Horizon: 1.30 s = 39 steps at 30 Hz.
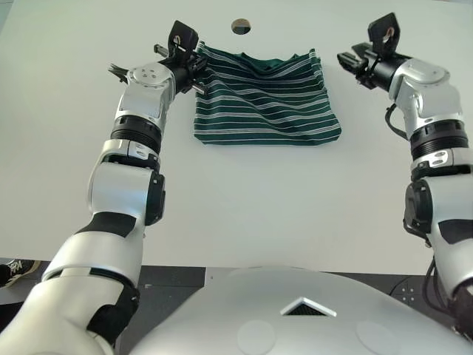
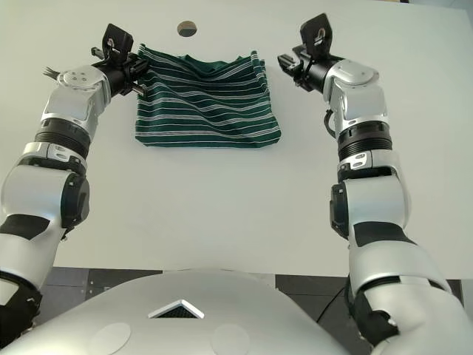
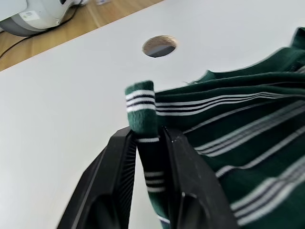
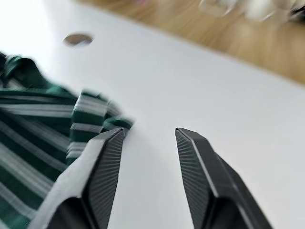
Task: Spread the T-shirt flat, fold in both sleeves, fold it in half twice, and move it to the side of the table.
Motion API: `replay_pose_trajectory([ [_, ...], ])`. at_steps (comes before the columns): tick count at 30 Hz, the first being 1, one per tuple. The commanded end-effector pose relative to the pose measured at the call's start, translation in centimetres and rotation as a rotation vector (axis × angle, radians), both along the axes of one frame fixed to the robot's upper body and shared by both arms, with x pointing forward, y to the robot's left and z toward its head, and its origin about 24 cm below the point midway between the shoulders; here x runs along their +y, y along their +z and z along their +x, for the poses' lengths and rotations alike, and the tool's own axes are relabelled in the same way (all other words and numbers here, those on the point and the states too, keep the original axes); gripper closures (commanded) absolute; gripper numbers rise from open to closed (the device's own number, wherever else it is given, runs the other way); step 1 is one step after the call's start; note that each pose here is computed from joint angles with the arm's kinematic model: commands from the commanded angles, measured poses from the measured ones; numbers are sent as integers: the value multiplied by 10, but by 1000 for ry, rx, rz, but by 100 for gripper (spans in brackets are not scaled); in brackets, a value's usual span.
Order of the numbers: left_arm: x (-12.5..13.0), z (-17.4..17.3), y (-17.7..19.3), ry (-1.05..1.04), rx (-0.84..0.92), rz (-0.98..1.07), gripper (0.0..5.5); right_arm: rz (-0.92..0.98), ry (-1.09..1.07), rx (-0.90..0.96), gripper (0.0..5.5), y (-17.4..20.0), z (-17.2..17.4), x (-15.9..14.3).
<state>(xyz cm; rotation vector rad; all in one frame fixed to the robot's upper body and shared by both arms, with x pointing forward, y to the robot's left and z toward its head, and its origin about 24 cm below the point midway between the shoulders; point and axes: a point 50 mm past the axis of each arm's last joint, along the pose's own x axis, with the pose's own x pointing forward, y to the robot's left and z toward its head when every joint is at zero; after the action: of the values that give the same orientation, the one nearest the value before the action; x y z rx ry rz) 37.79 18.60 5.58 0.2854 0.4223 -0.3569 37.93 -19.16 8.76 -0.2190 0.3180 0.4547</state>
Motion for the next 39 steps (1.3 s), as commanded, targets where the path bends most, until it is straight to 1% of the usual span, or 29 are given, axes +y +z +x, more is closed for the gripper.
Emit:
replay_pose_trajectory([
  [1, 7, 8, 13, 60, -77, 23, 455, -74, 79, -119, 339, 10, 1, 12],
  [6, 11, 8, 13, 73, -78, 27, 455, -154, 186, -171, 339, 4, -8, 25],
  [9, 13, 7, 11, 66, -78, 31, 455, -200, 251, -216, 385, 4, -13, 34],
  [10, 13, 6, 12, 57, -88, 12, 472, -232, 280, -227, 405, 3, -14, 37],
  [11, 13, 6, 14, 47, -100, -6, 477, -259, 301, -231, 415, 1, -15, 40],
  [13, 6, 3, 14, -20, -120, -41, 506, -320, 328, -242, 450, -2, -15, 43],
  [15, -10, -4, 11, -128, -127, -58, 537, -371, 322, -239, 485, -6, -13, 42],
  [17, -30, -20, 6, -246, -124, -78, 540, -417, 293, -226, 513, -10, -8, 41],
  [18, -40, -29, 4, -293, -121, -88, 540, -438, 282, -216, 537, -13, -6, 41],
  [21, -58, -54, -3, -380, -111, -69, 540, -464, 260, -186, 537, -23, -4, 42],
  [24, -70, -72, -7, -432, -93, -37, 540, -487, 262, -164, 537, -31, -4, 47],
  [30, -82, -91, -19, -487, -27, 16, 540, -468, 302, -167, 537, -36, -5, 65],
  [33, -87, -99, -25, -517, 8, 19, 540, -465, 328, -143, 537, -40, -7, 69],
  [39, -96, -114, -25, -586, 48, 12, 540, -565, 377, -67, 537, -50, -10, 68],
])
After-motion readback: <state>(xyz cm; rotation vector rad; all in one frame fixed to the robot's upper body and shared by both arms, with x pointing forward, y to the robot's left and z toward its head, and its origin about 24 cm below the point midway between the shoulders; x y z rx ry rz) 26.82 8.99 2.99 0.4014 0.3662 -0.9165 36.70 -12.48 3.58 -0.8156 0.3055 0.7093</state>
